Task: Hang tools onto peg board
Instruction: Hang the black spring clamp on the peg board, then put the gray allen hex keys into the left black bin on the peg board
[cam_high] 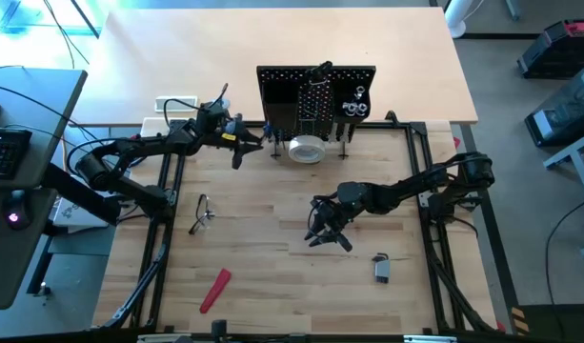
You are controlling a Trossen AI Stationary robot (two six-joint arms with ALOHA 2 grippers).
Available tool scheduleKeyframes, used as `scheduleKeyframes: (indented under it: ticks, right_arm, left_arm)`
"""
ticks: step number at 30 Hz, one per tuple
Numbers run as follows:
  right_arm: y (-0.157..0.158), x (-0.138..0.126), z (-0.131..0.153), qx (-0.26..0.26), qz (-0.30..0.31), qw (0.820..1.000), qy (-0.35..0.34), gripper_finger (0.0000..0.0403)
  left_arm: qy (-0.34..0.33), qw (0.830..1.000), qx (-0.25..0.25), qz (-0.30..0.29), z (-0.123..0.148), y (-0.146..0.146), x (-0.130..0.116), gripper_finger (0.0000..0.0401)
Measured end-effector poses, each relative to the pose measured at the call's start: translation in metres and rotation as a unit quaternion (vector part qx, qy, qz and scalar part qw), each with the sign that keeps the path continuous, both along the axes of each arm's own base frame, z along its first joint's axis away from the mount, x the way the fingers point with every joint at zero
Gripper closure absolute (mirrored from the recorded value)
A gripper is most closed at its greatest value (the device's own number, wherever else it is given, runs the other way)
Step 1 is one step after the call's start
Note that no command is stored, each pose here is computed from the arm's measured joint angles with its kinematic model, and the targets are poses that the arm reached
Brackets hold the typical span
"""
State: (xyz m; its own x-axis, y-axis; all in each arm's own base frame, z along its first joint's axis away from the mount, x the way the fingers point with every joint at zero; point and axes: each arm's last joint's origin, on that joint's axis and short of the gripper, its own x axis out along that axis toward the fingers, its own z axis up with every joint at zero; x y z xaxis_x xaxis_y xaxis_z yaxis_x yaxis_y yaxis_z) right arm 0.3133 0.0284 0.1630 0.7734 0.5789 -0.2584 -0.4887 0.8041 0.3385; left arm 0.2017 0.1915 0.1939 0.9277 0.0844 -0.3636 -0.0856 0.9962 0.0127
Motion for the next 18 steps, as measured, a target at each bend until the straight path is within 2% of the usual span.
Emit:
scheduleKeyframes:
  ticks: [10,18]
  right_arm:
    - [-0.0001,0.0000,0.0000,0.002,-0.001,1.000,0.002,0.0292]
    - [-0.0001,0.0000,0.0000,0.007,-0.003,1.000,0.006,0.0292]
  left_arm:
    - [0.001,1.000,-0.004,0.006,0.0000,0.0003,0.0000,0.0272]
    - [0.014,0.999,-0.027,0.010,-0.0033,-0.0010,-0.0012,0.0197]
